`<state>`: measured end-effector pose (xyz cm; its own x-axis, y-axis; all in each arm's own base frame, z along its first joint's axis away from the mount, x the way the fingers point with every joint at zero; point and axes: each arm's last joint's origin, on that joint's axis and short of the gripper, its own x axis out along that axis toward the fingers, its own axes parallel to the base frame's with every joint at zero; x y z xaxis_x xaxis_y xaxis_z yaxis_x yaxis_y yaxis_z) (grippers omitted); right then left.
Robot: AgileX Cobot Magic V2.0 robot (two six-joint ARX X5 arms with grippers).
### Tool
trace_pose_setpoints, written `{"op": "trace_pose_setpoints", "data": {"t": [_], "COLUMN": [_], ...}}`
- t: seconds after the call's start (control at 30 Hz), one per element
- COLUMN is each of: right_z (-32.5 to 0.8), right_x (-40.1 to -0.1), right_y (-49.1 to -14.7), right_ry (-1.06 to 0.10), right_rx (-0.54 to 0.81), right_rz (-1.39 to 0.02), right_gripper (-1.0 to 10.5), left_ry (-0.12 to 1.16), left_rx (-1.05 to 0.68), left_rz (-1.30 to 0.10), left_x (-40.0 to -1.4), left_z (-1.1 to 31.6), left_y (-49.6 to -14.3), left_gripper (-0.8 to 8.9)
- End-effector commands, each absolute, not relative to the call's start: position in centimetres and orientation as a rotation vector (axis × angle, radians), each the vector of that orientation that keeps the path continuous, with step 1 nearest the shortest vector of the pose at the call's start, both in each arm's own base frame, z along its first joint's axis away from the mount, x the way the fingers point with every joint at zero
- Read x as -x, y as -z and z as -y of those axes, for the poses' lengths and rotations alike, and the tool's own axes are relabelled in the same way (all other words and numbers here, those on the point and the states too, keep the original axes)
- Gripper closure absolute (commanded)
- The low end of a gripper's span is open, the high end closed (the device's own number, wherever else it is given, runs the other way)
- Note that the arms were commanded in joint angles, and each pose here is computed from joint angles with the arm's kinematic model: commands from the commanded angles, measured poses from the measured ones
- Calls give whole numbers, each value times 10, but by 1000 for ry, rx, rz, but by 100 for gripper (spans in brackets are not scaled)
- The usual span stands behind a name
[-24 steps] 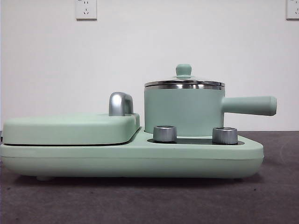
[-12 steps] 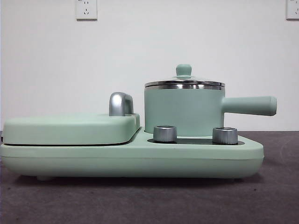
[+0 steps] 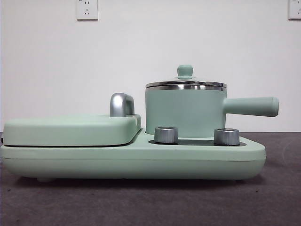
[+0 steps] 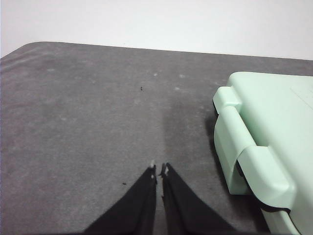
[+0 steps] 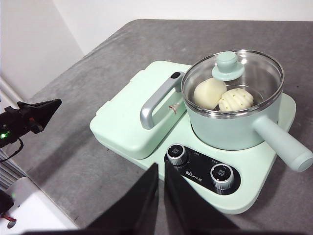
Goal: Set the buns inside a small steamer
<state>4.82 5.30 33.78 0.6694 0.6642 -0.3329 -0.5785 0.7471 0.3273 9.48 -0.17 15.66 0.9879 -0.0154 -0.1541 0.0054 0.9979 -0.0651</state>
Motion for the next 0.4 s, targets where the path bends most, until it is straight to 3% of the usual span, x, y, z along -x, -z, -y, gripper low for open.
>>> {"op": "trace_pose_setpoints", "data": {"t": [0.03,0.4], "right_z": [-54,-54], "right_x": [-48,-48], "right_y": [-340,-340], "right_ry": [-720,-718], "right_rx": [-198,-203], "right_rz": [-440,-431], "right_gripper": [929,929], "left_ry": [6,6], "left_rx": [51,51], "left_rz": [-173,-173], "left_x": [-96,-96], "left_z": [2,2], "left_y": [-150,-150], "left_gripper": [789,789]}}
